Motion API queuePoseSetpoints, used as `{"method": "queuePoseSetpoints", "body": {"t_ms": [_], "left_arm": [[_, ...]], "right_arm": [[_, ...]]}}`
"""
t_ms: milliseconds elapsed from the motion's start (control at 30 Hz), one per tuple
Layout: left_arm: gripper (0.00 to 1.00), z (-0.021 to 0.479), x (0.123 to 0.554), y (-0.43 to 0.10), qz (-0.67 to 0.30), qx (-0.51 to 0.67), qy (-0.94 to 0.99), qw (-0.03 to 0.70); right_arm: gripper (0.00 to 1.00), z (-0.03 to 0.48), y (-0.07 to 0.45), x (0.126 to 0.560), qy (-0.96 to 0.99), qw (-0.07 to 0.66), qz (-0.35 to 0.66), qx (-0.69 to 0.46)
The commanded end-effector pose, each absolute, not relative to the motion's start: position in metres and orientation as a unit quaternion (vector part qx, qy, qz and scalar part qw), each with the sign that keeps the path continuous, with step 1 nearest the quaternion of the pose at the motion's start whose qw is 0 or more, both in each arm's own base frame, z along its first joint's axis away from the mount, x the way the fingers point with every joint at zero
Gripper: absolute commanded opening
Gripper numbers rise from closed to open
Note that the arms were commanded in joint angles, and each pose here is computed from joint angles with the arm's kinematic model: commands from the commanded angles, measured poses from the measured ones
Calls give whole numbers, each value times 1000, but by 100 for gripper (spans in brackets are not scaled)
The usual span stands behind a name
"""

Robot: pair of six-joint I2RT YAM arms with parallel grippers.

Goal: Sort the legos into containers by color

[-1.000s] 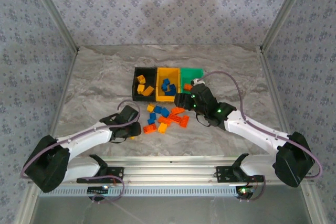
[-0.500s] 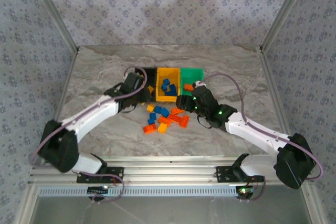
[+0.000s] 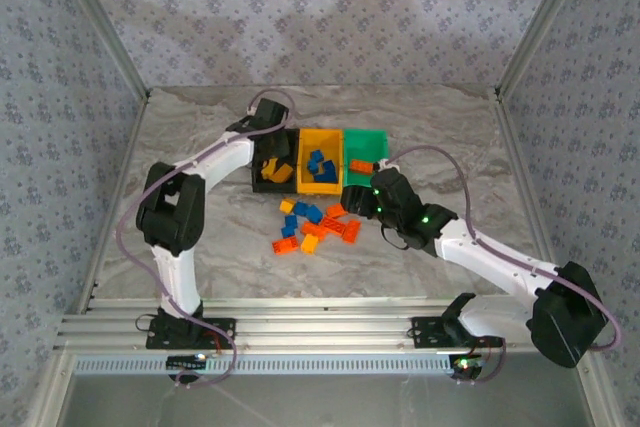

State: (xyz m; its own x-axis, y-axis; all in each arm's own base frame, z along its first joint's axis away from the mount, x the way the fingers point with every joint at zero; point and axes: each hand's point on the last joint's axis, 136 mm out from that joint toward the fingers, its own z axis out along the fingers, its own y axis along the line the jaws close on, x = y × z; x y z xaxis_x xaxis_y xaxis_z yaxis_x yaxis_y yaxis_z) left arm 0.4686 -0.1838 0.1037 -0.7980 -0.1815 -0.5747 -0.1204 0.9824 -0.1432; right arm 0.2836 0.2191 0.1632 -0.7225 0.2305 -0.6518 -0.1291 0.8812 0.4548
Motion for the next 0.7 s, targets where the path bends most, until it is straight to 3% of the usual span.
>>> {"method": "queuePoseSetpoints", "body": {"t_ms": [0,233,433,500,567,667], "left_arm": [[57,115,475,-190,-51,-69,946,313],[83,143,474,-195,-79,-70,937,332],[89,207,449,-216,-133,-43,916,375],[91,229,431,-227,-151,-26,906,394],[99,247,406,-240,-175,-6,895,410],[99,260,364,-253,-208,22,882,422]], "right_arm": [[75,159,210,281,901,364,233,42],[77,157,207,279,903,359,231,49],[78,159,205,278,902,359,234,53],[78,159,205,277,903,356,236,53],[78,156,207,276,904,351,237,51],[78,149,209,272,909,339,237,47]]}}
